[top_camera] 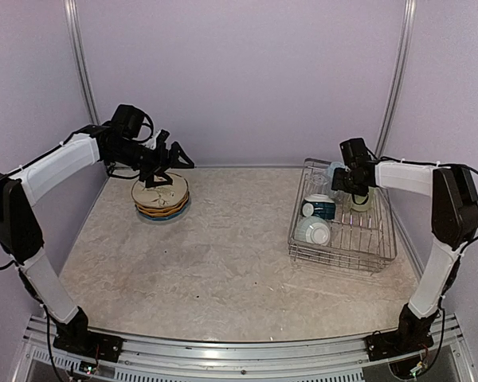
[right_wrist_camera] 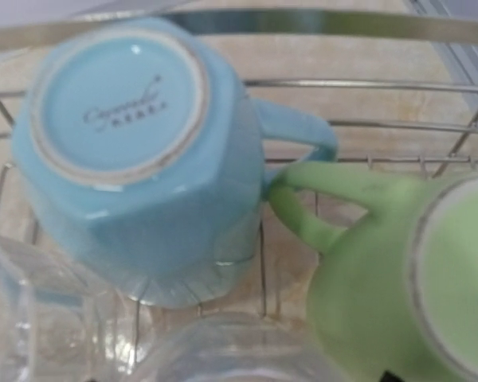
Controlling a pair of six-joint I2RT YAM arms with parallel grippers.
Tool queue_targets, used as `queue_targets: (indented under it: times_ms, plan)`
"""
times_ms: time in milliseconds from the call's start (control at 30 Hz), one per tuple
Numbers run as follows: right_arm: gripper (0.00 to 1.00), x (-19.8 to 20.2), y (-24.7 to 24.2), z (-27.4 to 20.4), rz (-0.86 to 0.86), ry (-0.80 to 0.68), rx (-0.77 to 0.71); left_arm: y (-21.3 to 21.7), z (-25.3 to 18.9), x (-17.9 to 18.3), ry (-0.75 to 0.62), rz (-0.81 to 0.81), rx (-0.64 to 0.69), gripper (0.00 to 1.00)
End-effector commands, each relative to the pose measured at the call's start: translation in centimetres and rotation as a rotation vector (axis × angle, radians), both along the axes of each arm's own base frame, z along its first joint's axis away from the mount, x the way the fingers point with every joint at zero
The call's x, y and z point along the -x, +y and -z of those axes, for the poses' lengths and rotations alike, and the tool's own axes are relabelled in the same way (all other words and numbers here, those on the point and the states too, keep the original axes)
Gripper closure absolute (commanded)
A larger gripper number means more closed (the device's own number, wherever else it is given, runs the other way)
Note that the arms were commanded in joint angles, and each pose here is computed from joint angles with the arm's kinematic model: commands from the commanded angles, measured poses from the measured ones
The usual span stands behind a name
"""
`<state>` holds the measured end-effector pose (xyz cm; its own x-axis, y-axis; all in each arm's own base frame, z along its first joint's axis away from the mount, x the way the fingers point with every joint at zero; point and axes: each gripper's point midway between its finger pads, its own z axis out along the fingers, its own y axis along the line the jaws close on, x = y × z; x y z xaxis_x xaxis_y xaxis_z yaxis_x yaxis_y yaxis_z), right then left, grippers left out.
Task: Unload the mixed dishes from the dish rack
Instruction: Grab the cup from the dish rack, then pass from the right arm to the left
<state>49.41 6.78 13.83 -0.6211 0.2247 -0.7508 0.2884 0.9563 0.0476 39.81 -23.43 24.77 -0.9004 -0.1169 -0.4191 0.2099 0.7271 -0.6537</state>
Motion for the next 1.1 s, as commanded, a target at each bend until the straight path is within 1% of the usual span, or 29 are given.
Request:
queue_targets:
  times_ms: [0,100,200,300,467,567,667,833,900,1067]
  plan:
    - [1.0,0.3,-0.3,-3.9,0.013,-0.088,-0.042,-0.3,0.8,0.0,0.012,0.019,0.005,0.04]
    - [1.0,0.9,-0.6,-6.0,0.02,-0.12,-0.045,-0.6,1.2,0.0,0.033,0.027,0.02,0.04]
    - [1.0,1.8,-0.3,-8.2,0.008,-0.166,-0.093,-0.7,1.0,0.0,0.039,0.037,0.045,0.04]
    - [1.0,2.8,0.6,-9.7,-0.024,-0.221,-0.186,-0.9,0.4,0.1,0.059,0.05,0.103,0.04]
    - [1.0,3.9,3.2,-12.4,-0.123,-0.335,-0.382,-2.1,-1.9,1.1,0.075,0.139,0.28,0.04]
    - [1.0,4.2,5.8,-14.2,-0.227,-0.421,-0.555,-2.2,-4.1,1.7,0.08,0.202,0.429,0.05]
    - [1.0,4.6,8.8,-16.1,-0.342,-0.485,-0.728,-2.1,-6.5,2.2,0.035,0.25,0.541,0.05]
    - [1.0,5.2,14.3,-17.7,-0.474,-0.504,-0.876,-3.0,-8.1,3.8,-0.025,0.306,0.582,0.05]
    - [1.0,5.7,16.9,-18.7,-0.535,-0.527,-0.945,-3.5,-8.0,4.1,-0.027,0.319,0.596,0.06]
    - [1.0,6.9,23.4,-19.4,-0.675,-0.506,-1.077,-4.3,-7.9,4.4,0.009,0.365,0.649,0.09]
